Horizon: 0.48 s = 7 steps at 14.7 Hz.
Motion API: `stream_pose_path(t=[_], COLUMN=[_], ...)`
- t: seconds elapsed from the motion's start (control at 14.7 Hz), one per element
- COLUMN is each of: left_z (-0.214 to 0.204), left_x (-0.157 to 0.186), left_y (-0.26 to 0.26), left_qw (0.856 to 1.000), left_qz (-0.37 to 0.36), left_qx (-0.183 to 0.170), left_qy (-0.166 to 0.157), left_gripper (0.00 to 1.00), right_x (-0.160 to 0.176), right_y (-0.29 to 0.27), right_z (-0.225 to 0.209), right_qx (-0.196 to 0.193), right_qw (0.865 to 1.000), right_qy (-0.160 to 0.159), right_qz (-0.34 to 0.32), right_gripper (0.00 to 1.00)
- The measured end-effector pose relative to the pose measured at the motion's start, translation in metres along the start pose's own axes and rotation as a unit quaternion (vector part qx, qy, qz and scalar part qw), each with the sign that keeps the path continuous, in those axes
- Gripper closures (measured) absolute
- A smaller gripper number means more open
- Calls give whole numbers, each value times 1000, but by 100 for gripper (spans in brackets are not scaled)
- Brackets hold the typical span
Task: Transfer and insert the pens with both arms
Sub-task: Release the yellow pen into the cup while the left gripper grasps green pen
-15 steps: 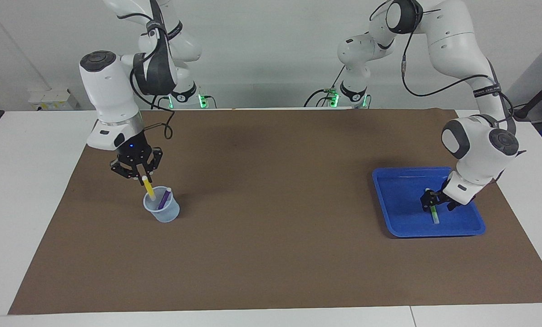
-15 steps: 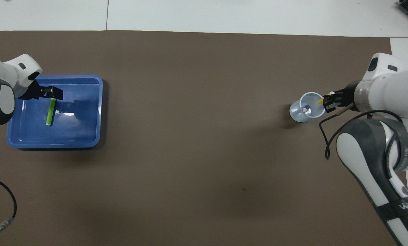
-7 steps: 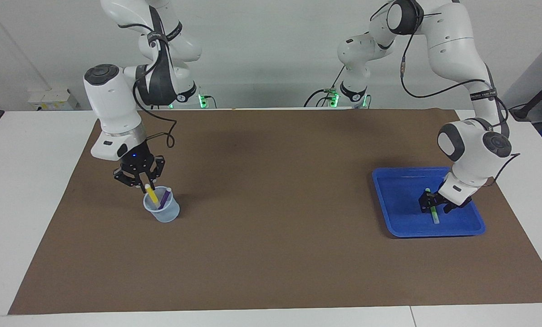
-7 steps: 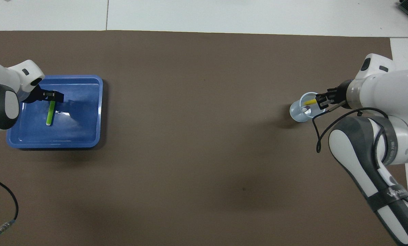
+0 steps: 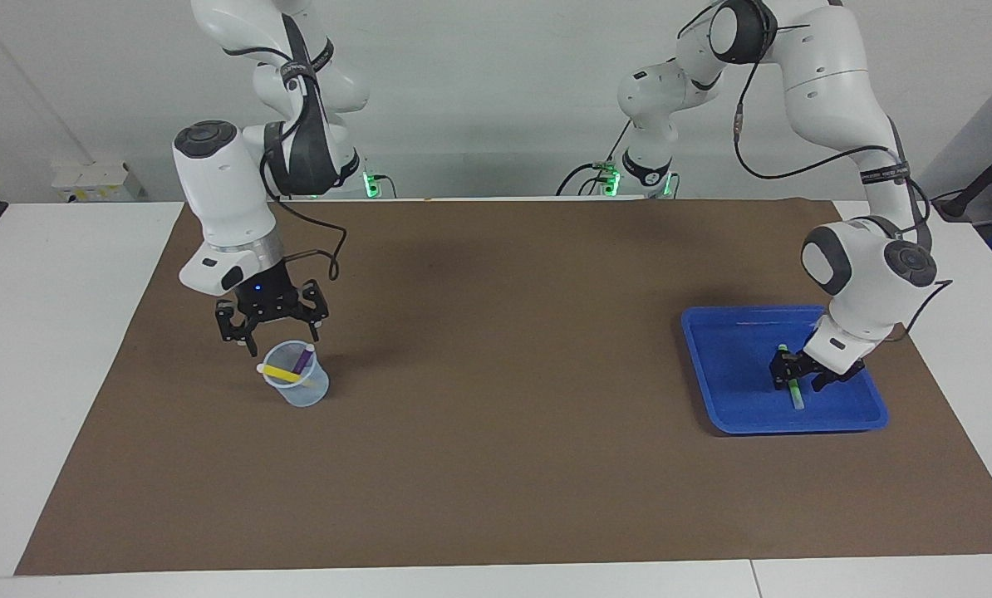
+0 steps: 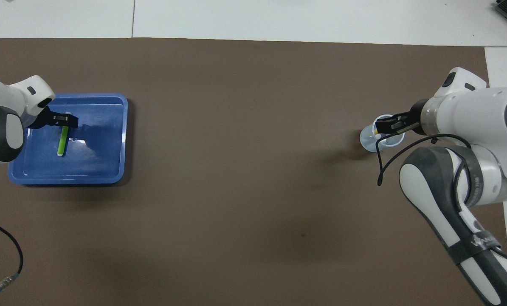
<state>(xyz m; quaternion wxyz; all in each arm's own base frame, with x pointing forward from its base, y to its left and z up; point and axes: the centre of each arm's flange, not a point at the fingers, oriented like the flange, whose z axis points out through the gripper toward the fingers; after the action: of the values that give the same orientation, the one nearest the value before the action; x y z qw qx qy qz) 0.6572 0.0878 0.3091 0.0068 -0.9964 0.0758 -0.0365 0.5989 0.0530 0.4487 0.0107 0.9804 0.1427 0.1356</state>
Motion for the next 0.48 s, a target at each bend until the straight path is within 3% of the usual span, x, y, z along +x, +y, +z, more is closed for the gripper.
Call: stream_pose_path(t=[0.48], left_z=[9], left_x=[-7], left_y=[-4], left_qw=[1000], left_qz=[8], left_qx=[0], left_qy=[0], left_gripper=[31], right_x=[11], right_y=[-46], right_z=[-5], right_qx=[11], right_qw=[999], right_qy=[8], right_qz=[32], right_gripper=[0])
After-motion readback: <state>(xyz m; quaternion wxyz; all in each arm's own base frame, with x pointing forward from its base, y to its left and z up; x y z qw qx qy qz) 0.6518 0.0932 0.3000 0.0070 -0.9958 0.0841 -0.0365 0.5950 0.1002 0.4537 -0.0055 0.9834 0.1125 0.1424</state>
